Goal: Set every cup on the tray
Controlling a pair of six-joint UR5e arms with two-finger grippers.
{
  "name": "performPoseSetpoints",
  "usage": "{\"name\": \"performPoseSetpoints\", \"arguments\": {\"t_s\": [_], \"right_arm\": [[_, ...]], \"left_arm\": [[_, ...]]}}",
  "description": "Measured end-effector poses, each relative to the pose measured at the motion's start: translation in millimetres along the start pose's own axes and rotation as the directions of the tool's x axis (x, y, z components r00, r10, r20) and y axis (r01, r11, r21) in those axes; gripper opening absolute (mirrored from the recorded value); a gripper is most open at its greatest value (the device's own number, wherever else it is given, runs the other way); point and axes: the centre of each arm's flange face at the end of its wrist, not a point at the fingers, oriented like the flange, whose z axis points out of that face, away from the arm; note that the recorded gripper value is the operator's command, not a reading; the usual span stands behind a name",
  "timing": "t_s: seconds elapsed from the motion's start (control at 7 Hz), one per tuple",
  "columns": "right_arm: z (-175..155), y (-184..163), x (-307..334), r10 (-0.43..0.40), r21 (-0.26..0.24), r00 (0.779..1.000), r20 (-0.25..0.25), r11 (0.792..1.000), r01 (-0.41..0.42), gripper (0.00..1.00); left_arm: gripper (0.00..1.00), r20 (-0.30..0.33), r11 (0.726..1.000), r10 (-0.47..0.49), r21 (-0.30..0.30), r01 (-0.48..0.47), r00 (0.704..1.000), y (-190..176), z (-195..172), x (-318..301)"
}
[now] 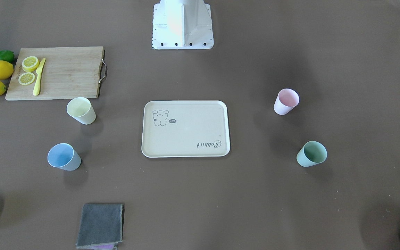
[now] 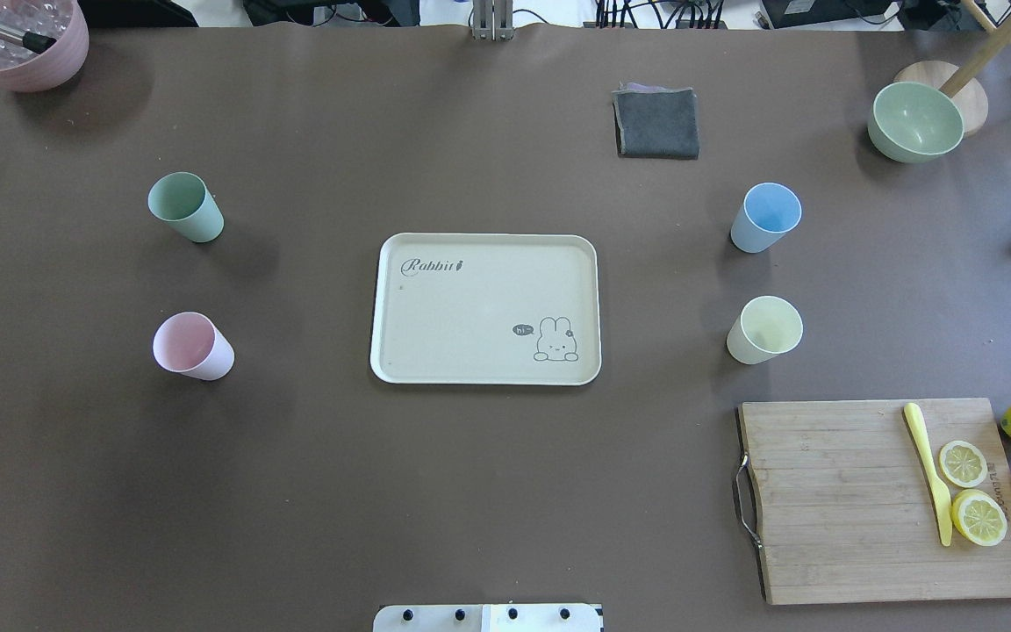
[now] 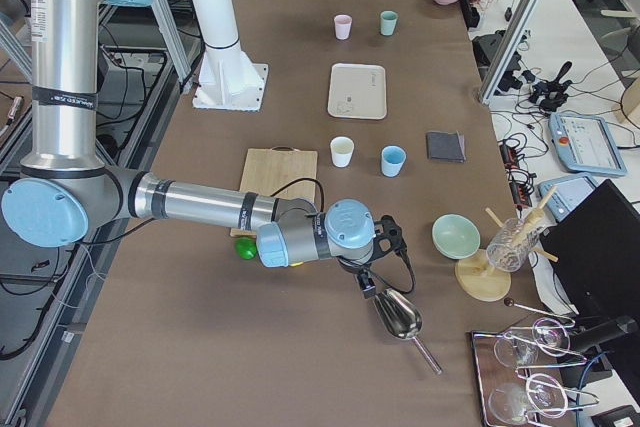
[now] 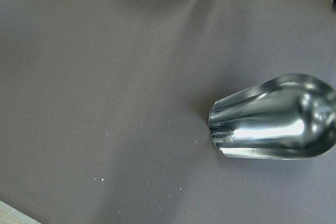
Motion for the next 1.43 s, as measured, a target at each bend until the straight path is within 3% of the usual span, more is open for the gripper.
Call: {"name": "performPoseSetpoints", "arguments": {"t_s": [0.43, 0.86, 1.43], "right_arm": [[7, -26, -39, 0.008, -0.008, 1.000, 0.022, 1.000, -0.008, 0.99], [20, -81, -141, 0.090, -0.023, 0.994, 0.066, 0.996, -0.088, 0.98], [64, -146, -286, 0.177, -0.061, 0.979, 0.096, 0.983, -0.172, 0.98]], "left_arm": [[0.99, -0.018, 0.994, -0.106, 0.022, 0.107, 0.994, -19, -2, 41], [0.99, -0.080, 0.980, -0.186, 0.054, 0.191, 0.979, -51, 32, 124], [0.98, -0.115, 0.958, -0.277, 0.042, 0.283, 0.954, -96, 68, 224]]}}
